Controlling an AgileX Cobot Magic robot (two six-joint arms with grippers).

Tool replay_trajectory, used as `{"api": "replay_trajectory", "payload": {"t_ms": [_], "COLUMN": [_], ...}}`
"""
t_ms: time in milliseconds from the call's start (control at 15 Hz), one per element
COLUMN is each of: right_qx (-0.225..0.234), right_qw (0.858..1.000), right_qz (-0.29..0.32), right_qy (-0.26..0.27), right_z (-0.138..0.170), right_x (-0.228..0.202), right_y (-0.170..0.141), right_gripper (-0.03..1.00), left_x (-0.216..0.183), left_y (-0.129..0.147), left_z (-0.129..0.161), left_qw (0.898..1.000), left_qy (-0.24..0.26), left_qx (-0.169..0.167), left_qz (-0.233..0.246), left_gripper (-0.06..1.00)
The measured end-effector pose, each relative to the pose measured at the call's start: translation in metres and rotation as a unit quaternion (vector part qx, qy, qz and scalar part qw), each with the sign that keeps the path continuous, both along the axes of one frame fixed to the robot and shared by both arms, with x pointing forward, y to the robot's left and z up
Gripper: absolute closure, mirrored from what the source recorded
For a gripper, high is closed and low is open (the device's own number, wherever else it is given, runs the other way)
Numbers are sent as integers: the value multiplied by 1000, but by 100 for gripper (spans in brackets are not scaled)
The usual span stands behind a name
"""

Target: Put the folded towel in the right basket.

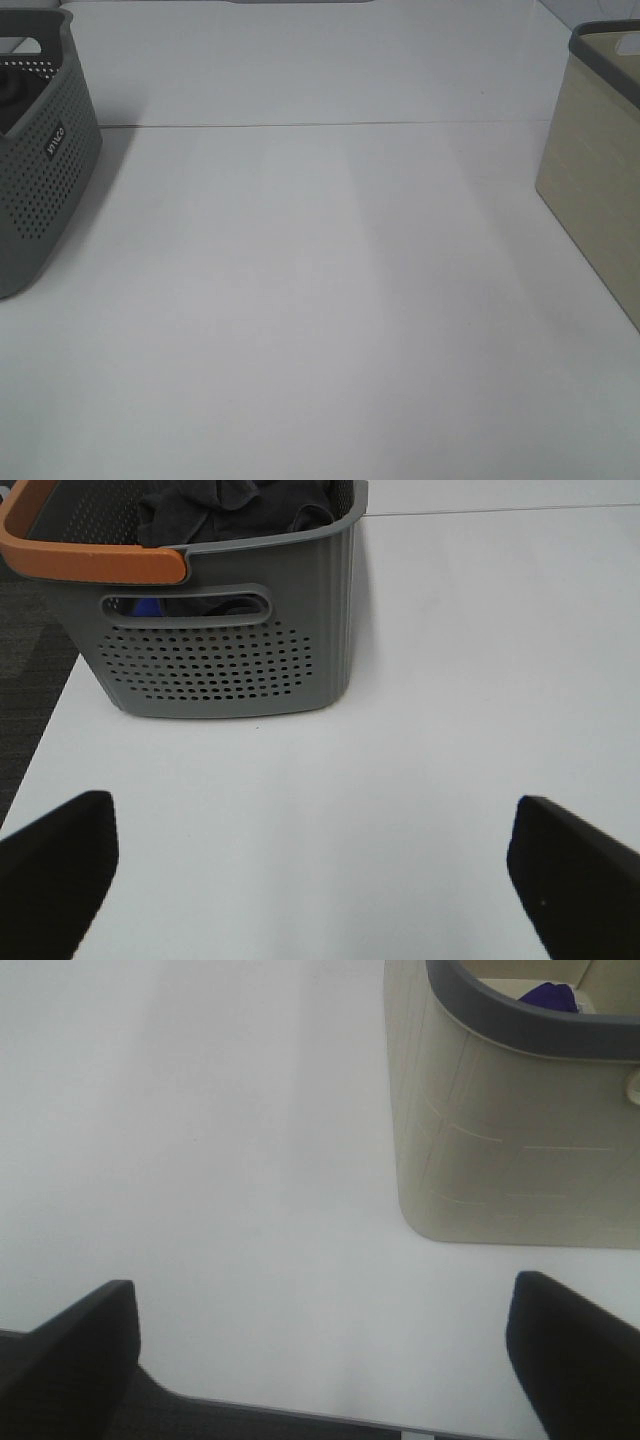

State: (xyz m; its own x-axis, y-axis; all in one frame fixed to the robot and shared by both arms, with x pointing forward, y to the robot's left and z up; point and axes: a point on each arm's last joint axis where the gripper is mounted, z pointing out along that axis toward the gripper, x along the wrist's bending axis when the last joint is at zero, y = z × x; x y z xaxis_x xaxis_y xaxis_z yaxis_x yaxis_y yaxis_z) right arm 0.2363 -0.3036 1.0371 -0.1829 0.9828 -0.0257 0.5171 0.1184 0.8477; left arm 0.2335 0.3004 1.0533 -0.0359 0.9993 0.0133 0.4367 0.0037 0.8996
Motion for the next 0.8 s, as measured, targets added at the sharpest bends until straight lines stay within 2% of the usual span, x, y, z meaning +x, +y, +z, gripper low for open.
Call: {"api": "replay_trajectory", "payload": {"t_ms": [400, 533, 600, 800], "right_qx": [-4, 0, 0, 3], "right_qw": [1000, 999, 994, 993], "right_qz": [-5, -49, -106, -115], "right_qy": [-4, -2, -2, -2], "right_z": [1, 0, 0, 0], "right_x": [0, 0, 0, 0], "right_y": [0, 1, 2, 2], "right_gripper": [1, 1, 1, 1], "left_x": [0, 0, 0, 0], "left_y": [0, 0, 0, 0], "left_z": [0, 0, 0, 0], "left_qw": [1000, 1000, 1000, 1000], "left_qy": [0, 0, 0, 0], "left_qx": [0, 0, 0, 0], "left_qz": [0, 0, 0, 0], "left_gripper": [-5, -5, -5, -5]}}
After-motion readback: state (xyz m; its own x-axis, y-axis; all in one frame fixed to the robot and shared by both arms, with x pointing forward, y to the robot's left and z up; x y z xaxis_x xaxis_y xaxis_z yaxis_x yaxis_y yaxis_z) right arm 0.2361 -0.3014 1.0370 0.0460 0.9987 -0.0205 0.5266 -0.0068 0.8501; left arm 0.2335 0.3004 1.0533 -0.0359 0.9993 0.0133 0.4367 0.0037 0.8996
